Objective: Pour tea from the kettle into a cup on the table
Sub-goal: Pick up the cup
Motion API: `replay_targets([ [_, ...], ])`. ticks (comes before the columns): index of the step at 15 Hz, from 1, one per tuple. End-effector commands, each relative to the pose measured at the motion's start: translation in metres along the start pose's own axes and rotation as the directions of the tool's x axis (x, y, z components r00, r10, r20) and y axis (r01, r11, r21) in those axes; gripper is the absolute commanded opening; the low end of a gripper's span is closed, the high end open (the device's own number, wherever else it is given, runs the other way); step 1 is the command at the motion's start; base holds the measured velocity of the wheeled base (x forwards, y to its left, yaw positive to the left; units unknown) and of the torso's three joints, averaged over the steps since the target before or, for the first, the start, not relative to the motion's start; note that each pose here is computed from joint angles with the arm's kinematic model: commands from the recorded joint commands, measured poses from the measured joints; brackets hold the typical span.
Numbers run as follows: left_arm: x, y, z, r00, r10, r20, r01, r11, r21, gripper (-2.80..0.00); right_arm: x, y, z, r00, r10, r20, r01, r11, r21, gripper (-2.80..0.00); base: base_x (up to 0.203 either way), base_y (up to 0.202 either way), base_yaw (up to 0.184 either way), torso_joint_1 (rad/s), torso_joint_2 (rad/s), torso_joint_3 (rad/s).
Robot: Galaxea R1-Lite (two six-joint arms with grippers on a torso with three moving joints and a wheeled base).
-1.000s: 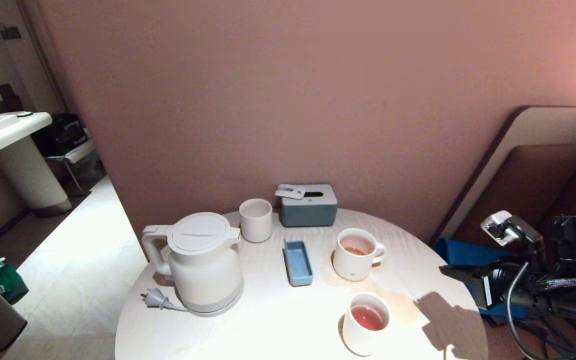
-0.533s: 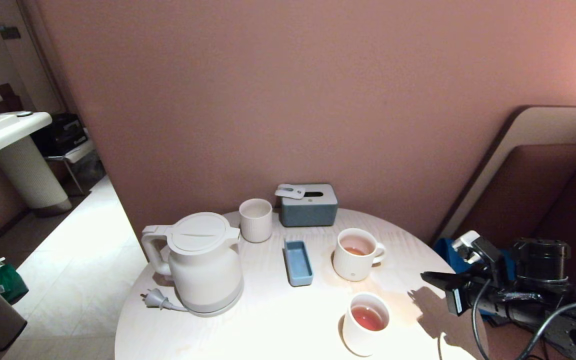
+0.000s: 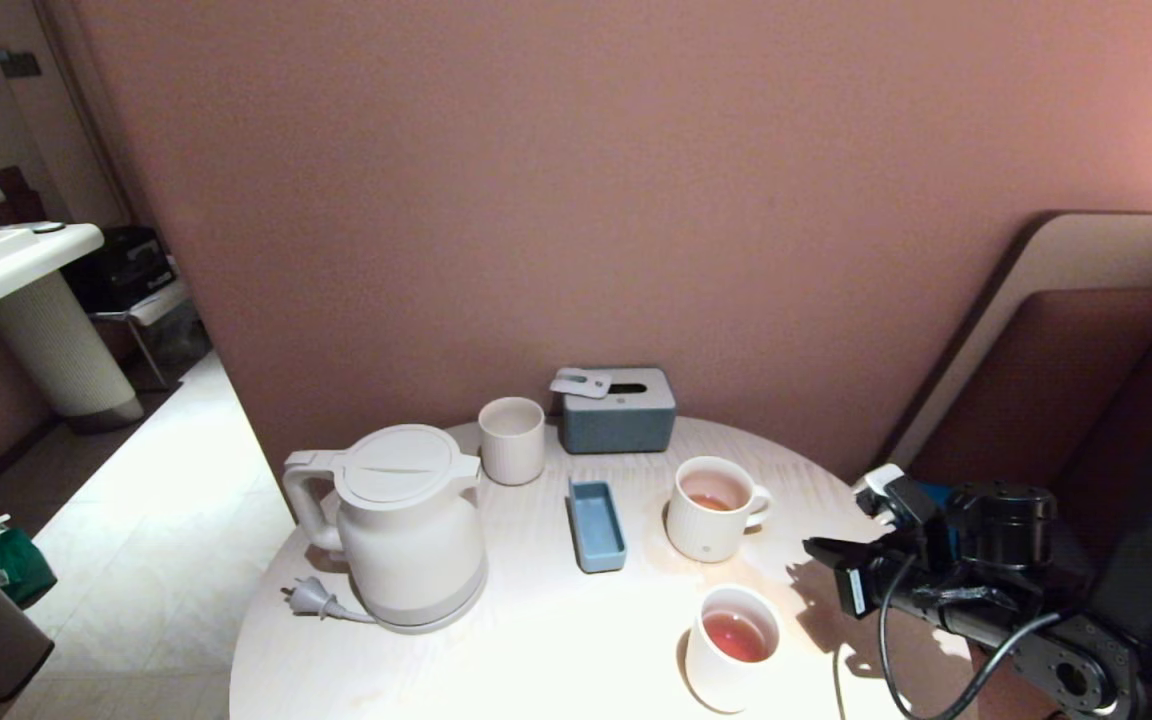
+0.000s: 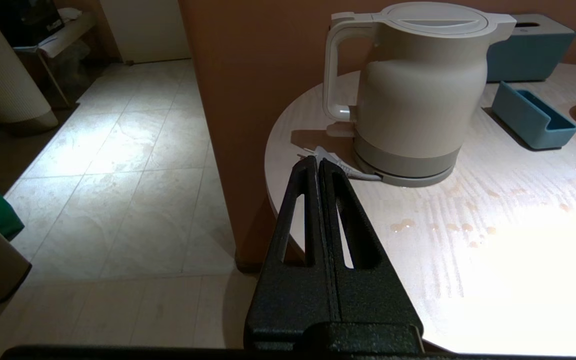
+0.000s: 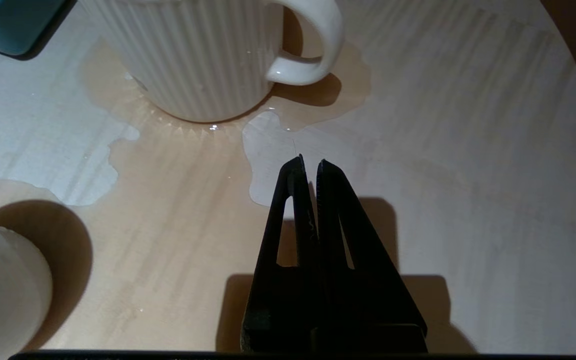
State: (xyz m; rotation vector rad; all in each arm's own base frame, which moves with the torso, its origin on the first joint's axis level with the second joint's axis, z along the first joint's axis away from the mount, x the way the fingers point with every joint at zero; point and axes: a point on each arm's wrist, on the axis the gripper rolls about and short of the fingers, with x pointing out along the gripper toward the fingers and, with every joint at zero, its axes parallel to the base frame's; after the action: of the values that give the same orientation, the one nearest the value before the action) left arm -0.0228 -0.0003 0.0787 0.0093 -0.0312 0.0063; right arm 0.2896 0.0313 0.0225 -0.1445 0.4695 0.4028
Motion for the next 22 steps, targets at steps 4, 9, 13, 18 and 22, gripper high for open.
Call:
replay_targets([
  [4, 0.0, 0.0, 0.0, 1.0, 0.0, 0.0, 0.0, 1.0, 0.0, -2.8, 0.012, 0.014, 0.011, 0.997, -0.071, 0.015, 0.071, 0.997, 0.027, -2.8, 0.0, 0.0, 0.0, 0.0, 0.0, 0.0],
  [9, 0.0, 0.0, 0.0, 1.0, 0.0, -0.001, 0.0, 1.0, -0.001, -2.8, 0.023, 0.012, 0.014, 0.991, -0.135, 0.02, 0.133, 0.988, 0.073, -2.8, 0.0, 0.0, 0.0, 0.0, 0.0, 0.0],
  [13, 0.0, 0.0, 0.0, 1.0, 0.0, -0.001, 0.0, 1.0, -0.001, -2.8, 0.027, 0.012, 0.011, 0.99, -0.14, 0.011, 0.139, 0.987, 0.077, 0.0, 0.0, 0.0, 0.0, 0.0, 0.0, 0.0],
  [18, 0.0, 0.0, 0.0, 1.0, 0.0, -0.001, 0.0, 1.0, -0.001, -2.8, 0.034, 0.01, 0.014, 0.989, -0.144, 0.027, 0.141, 0.987, 0.078, 0.0, 0.0, 0.0, 0.0, 0.0, 0.0, 0.0],
  [22, 0.0, 0.0, 0.0, 1.0, 0.0, -0.001, 0.0, 1.0, -0.001, -2.8, 0.043, 0.007, 0.018, 0.982, -0.182, 0.047, 0.177, 0.979, 0.101, 0.0, 0.0, 0.0, 0.0, 0.0, 0.0, 0.0],
])
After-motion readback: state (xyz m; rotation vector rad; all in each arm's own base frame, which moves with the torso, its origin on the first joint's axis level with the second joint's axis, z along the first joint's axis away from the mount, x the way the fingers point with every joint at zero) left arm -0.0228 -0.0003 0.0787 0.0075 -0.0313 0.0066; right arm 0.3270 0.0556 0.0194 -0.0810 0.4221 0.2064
